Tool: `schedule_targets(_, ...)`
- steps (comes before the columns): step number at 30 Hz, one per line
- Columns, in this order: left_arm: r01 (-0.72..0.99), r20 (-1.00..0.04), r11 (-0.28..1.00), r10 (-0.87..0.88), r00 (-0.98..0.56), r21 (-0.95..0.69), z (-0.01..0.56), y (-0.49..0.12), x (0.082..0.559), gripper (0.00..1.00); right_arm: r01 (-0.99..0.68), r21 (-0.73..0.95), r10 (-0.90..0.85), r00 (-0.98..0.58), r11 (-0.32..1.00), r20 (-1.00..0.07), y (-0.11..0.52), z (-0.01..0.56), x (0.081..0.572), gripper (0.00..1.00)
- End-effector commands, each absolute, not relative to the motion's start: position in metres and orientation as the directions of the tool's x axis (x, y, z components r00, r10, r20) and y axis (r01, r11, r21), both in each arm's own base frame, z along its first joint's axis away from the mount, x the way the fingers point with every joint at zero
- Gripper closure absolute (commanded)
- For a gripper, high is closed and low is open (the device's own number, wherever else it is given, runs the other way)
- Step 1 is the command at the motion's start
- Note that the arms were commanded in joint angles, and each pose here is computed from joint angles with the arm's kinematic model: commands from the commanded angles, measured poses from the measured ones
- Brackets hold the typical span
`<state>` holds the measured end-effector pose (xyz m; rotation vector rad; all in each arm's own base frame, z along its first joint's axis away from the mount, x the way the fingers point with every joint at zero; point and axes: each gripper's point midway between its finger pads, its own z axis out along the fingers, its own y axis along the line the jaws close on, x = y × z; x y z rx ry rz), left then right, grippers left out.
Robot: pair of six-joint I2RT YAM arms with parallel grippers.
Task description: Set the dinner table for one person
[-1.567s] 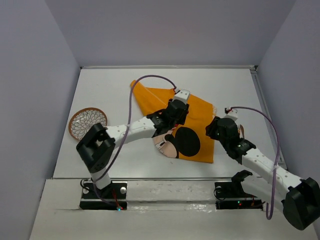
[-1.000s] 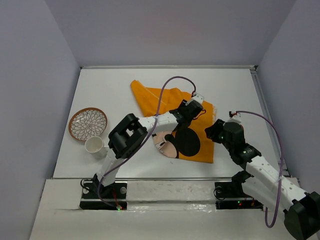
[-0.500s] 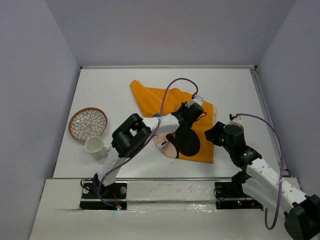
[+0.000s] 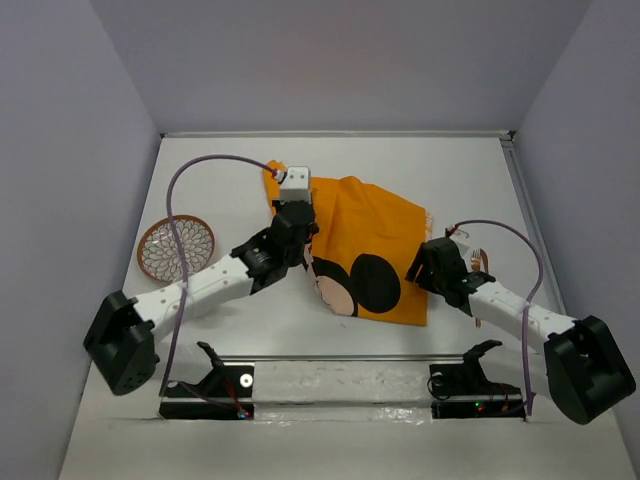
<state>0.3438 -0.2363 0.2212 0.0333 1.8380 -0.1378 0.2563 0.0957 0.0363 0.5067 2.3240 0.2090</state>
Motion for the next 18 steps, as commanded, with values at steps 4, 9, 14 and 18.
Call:
schedule_targets(4, 0.044, -0.918, 0.943, -0.308, -0.251, -0.329, 0.199, -0.202, 0.306, 1.0, 0.381, 0.232, 0.429, -0.592, 0.895, -0.682, 0.085, 0.047, 0.297, 0.34)
schedule_targets(9, 0.03, -0.889, 0.908, -0.403, -0.219, -0.419, 0.193, -0.182, 0.289, 1.0, 0.396, 0.188, 0.412, -0.619, 0.899, -0.668, 0.085, 0.03, 0.314, 0.63)
schedule_targets(14, -0.013, -0.886, 0.902, -0.426, -0.184, -0.431, 0.182, -0.16, 0.28, 1.0, 0.397, 0.18, 0.397, -0.577, 0.9, -0.714, 0.078, 0.042, 0.368, 1.0)
schedule_targets(18, -0.031, -0.882, 0.893, -0.449, -0.14, -0.449, 0.186, -0.15, 0.28, 1.0, 0.368, 0.215, 0.393, -0.524, 0.905, -0.756, 0.073, 0.071, 0.433, 1.0)
